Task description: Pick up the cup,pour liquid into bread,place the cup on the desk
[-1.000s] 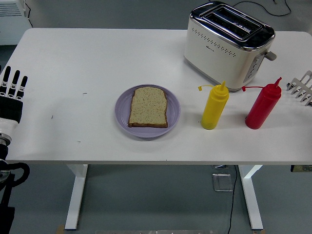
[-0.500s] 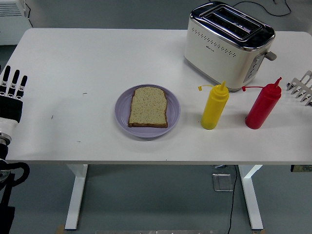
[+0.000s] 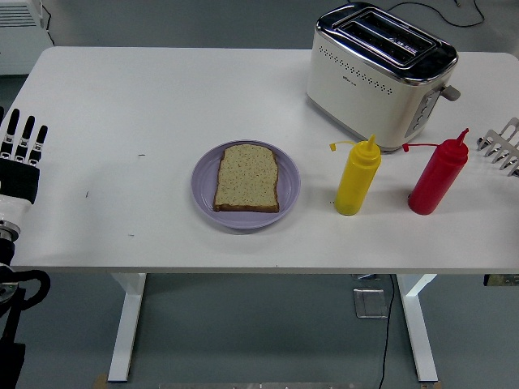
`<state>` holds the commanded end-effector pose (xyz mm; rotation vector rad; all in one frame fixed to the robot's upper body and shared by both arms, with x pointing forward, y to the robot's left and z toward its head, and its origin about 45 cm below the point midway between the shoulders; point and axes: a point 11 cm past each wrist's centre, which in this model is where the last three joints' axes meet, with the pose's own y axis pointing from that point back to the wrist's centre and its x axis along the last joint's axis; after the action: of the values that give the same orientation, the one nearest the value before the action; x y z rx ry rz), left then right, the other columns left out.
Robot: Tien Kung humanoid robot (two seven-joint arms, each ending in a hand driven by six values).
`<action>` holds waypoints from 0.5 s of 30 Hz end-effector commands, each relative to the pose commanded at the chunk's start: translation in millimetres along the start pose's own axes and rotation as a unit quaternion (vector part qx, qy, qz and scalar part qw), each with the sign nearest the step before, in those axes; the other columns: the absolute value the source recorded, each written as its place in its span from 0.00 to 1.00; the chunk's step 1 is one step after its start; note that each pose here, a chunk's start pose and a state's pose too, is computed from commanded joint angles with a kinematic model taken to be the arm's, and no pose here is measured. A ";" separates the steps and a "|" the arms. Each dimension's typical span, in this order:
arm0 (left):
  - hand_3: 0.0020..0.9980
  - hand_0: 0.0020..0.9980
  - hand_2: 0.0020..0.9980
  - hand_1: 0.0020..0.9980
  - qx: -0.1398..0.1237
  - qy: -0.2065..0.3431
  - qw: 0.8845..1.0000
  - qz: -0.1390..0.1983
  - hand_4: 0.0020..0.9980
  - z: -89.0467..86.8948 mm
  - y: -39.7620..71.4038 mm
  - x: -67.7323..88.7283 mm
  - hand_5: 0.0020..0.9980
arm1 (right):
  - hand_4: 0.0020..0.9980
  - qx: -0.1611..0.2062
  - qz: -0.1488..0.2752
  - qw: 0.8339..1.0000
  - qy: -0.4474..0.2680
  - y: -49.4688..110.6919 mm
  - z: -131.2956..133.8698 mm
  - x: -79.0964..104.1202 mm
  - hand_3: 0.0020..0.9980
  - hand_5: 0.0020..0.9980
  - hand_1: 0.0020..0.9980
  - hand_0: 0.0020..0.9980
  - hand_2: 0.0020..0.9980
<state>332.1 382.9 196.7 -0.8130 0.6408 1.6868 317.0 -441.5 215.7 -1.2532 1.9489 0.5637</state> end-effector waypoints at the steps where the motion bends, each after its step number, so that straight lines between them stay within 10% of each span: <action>1: 0.75 0.80 0.83 0.80 0.000 0.000 1.000 0.000 0.53 -0.1 0.1 0.0 1.00 | 0.57 0.000 0.000 1.000 0.001 0.1 -0.1 0.4 0.78 0.45 0.74 0.81 0.77; 15: 0.75 0.80 0.83 0.80 0.004 -0.001 1.000 -0.001 0.53 -2.3 0.7 -0.3 1.00 | 0.62 0.005 0.002 1.000 0.017 0.8 -3.1 4.7 0.79 0.40 0.75 0.81 0.78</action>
<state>332.0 380.8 195.5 -0.8053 0.6439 1.6822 314.0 -446.1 214.0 -1.2614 1.9794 0.5372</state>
